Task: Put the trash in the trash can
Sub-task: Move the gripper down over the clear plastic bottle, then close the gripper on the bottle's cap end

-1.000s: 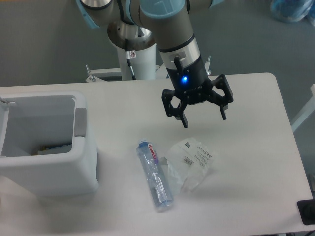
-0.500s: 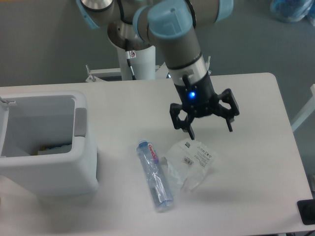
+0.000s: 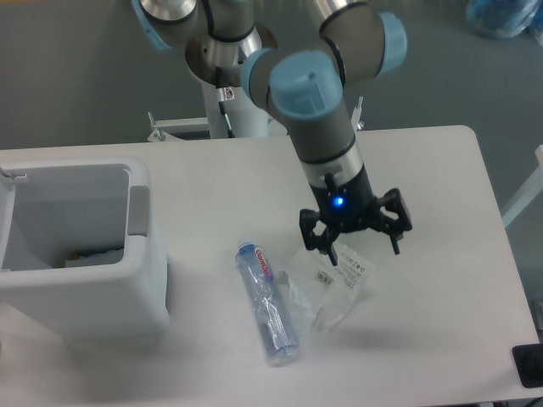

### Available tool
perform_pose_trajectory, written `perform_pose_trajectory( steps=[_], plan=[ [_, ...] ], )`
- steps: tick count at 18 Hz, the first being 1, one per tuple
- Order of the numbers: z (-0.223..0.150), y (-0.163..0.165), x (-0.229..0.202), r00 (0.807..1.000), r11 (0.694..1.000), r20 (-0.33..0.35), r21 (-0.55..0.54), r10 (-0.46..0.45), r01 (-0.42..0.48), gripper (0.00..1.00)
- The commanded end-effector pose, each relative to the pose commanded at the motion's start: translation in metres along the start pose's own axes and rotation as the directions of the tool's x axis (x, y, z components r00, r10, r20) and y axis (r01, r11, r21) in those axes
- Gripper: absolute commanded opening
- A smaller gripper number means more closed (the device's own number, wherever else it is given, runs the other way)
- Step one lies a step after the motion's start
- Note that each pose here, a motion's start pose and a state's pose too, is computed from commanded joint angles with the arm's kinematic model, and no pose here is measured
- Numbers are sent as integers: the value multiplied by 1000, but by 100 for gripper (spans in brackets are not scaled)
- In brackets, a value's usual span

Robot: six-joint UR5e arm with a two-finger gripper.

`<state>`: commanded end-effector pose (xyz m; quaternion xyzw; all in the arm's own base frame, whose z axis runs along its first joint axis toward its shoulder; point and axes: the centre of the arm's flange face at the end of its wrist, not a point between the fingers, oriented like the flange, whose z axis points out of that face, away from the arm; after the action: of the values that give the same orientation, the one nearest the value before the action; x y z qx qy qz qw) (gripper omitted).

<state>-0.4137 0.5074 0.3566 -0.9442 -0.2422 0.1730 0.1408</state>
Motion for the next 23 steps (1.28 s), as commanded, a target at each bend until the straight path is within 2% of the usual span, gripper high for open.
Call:
perform_pose_trajectory(
  steps=[4, 5, 9, 12, 14, 17, 23],
  plan=[
    [29, -2, 24, 989, 990, -42, -36, -140, 139, 100],
    [38, -1, 31, 986, 987, -64, -47, -157, 154, 100],
    [55, -2, 46, 976, 977, -81, -74, -204, 198, 100],
    [65, -12, 62, 959, 966, -126, -79, -253, 245, 100],
    [75, -11, 72, 955, 965, -154, -95, -255, 243, 100],
    [86, -11, 88, 958, 969, -163, -111, -236, 220, 100],
    [97, -10, 102, 966, 973, -139, -98, -220, 208, 100]
  ],
)
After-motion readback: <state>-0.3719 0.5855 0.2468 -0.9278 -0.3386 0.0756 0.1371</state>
